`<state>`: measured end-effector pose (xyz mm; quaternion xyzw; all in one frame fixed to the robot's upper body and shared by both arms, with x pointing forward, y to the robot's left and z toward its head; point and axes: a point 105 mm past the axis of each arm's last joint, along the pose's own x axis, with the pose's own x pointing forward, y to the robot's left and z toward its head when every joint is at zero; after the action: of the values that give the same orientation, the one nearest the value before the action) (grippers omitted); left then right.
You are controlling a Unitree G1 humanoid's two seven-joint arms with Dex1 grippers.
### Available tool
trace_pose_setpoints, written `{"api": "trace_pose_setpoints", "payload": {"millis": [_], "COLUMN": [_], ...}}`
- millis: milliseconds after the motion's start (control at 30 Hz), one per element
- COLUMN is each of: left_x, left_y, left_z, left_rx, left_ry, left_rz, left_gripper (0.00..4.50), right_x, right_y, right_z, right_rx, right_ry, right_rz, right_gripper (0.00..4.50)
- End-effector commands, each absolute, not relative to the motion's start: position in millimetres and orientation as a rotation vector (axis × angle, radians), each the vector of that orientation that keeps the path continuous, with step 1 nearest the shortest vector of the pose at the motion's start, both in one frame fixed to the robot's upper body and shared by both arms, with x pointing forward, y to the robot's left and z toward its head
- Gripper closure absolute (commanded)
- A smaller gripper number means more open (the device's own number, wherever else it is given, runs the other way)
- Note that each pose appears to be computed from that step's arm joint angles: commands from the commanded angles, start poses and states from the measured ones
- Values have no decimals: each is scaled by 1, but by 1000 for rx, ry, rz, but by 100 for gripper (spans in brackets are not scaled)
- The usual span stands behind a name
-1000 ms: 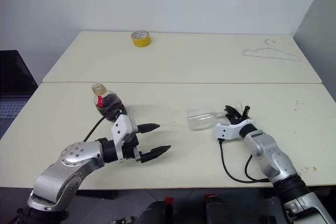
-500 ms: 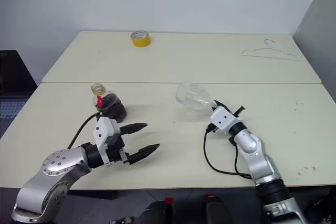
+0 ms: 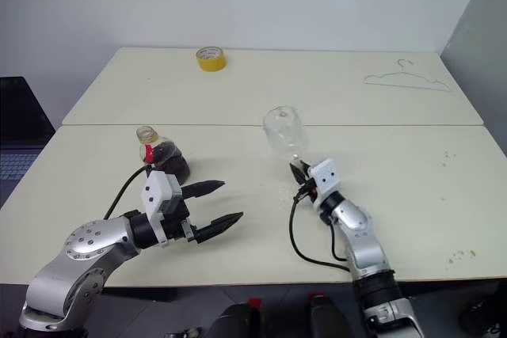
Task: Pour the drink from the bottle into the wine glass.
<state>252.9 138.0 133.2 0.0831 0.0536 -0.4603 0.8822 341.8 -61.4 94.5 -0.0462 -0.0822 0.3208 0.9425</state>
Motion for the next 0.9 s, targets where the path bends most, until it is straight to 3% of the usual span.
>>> {"api": "trace_pose_setpoints", "payload": {"millis": [33,600,900], "left_x": [249,252,254], "left_y": [131,130,132], "left_z": [145,142,138], "left_rx": [192,202,197], "left_ry": [61,60,61], "left_rz": [-977,-975,-971], "left_gripper": [0,0,0], "right_x": [336,322,318], "right_y": [-43,-68,-74], "right_z": [101,66,62], "right_rx": [-67,-137,-184], "right_ry": [-216,-75,-34], "right_rz": [701,720,731], "right_gripper": [420,421,115]}}
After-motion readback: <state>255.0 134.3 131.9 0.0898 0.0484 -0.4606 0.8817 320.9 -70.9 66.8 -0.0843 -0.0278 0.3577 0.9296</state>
